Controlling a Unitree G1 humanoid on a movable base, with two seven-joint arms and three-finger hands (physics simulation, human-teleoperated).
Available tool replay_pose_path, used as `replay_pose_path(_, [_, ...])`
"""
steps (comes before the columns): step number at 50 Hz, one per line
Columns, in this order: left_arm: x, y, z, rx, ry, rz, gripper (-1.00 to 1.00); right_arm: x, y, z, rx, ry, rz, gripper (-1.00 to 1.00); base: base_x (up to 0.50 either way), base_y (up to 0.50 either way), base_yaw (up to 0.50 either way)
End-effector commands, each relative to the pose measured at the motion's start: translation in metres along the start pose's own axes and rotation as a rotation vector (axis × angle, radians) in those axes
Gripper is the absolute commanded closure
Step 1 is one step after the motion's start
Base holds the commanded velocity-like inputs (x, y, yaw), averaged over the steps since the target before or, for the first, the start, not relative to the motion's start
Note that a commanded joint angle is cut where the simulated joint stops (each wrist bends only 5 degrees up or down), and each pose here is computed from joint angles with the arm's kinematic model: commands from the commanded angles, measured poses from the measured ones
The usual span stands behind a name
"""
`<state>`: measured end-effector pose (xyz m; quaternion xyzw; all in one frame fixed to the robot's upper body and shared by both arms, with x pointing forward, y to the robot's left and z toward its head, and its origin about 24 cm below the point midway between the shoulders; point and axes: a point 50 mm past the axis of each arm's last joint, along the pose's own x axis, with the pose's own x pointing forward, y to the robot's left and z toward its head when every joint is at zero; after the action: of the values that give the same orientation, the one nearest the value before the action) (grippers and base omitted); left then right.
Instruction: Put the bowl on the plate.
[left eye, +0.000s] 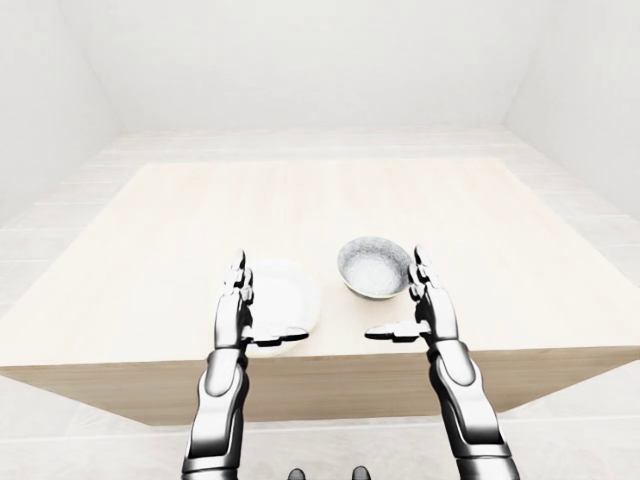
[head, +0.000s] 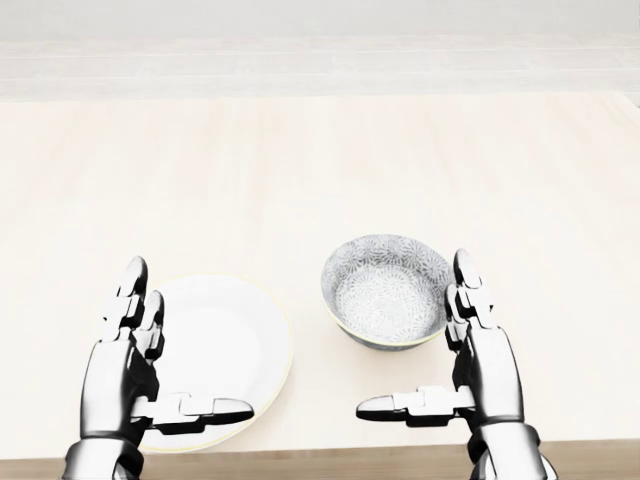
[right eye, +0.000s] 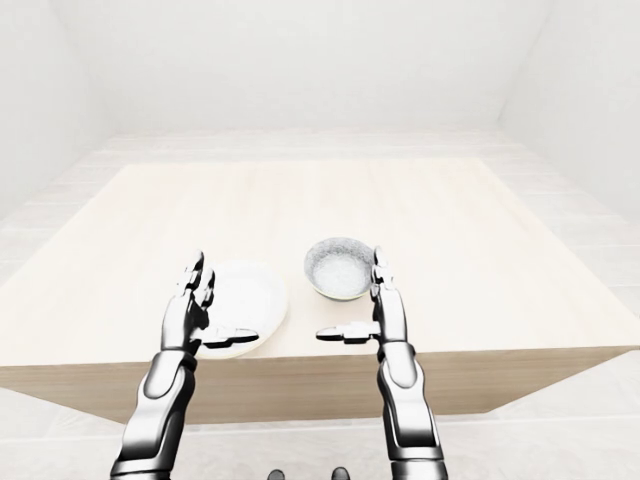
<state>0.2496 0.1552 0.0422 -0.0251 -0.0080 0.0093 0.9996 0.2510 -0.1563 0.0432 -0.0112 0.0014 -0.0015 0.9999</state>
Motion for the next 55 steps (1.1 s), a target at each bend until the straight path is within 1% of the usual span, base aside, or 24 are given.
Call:
replay_pose_path(1, [0.006, 0.006, 0.011, 0.063, -0.011, -0.034, -1.0, 0.005, -0.008, 0.0, -0.008, 0.01, -0.025, -1.0, 0.0, 0.0, 0.0])
replay_pose_path(2, [0.006, 0.006, 0.01, 0.05, 0.001, -0.039, -1.0, 0.005, -0.008, 0.001, 0.0, 0.009, -0.027, -1.0, 0.0, 0.0, 0.0])
replay_pose_path(3, [0.005, 0.005, 0.009, 0.062, 0.016, -0.063, -1.0, 0.005, -0.008, 0.003, -0.006, 0.005, -0.022, -1.0, 0.0, 0.0, 0.0])
replay_pose_path(4, [0.005, 0.005, 0.01, 0.077, 0.003, -0.059, -1.0, 0.005, -0.007, 0.004, -0.023, 0.003, -0.018, -1.0, 0.0, 0.0, 0.0])
replay_pose_path(5, [0.005, 0.006, 0.01, 0.07, 0.006, -0.055, -1.0, 0.004, -0.008, 0.004, -0.025, 0.016, -0.023, -1.0, 0.0, 0.0, 0.0])
replay_pose_path(9, [0.006, 0.007, 0.015, 0.076, 0.001, -0.056, -1.0, 0.003, -0.008, 0.01, -0.004, -0.003, -0.016, -1.0, 0.0, 0.0, 0.0])
replay_pose_path(16, [0.008, 0.007, 0.041, 0.102, -0.103, -0.071, -1.0, 0.0, -0.008, 0.036, -0.023, -0.113, -0.007, -1.0, 0.0, 0.0, 0.0])
replay_pose_path(17, [0.008, 0.007, 0.041, 0.102, -0.104, -0.071, -1.0, 0.0, -0.008, 0.036, -0.023, -0.113, -0.007, -1.0, 0.0, 0.0, 0.0])
replay_pose_path(21, [0.007, 0.007, 0.054, 0.122, -0.156, -0.078, -1.0, 0.001, -0.005, 0.053, -0.04, -0.183, 0.012, -1.0, 0.0, 0.0, 0.0])
replay_pose_path(29, [0.004, 0.01, 0.069, 0.146, -0.219, -0.072, -1.0, 0.003, -0.002, 0.064, -0.073, -0.228, 0.041, -1.0, 0.0, 0.0, 0.0])
replay_pose_path(33, [0.004, 0.011, 0.072, 0.151, -0.231, -0.069, -1.0, 0.003, -0.003, 0.067, -0.07, -0.241, 0.036, -1.0, 0.0, 0.0, 0.0])
replay_pose_path(45, [0.004, 0.011, 0.07, 0.156, -0.222, -0.071, -1.0, 0.001, -0.003, 0.067, -0.081, -0.242, 0.04, -1.0, 0.0, 0.0, 0.0])
replay_pose_path(55, [0.005, 0.013, 0.068, 0.164, -0.211, -0.067, -1.0, 0.0, -0.004, 0.066, -0.077, -0.237, 0.037, -1.0, 0.1, 0.26, 0.0])
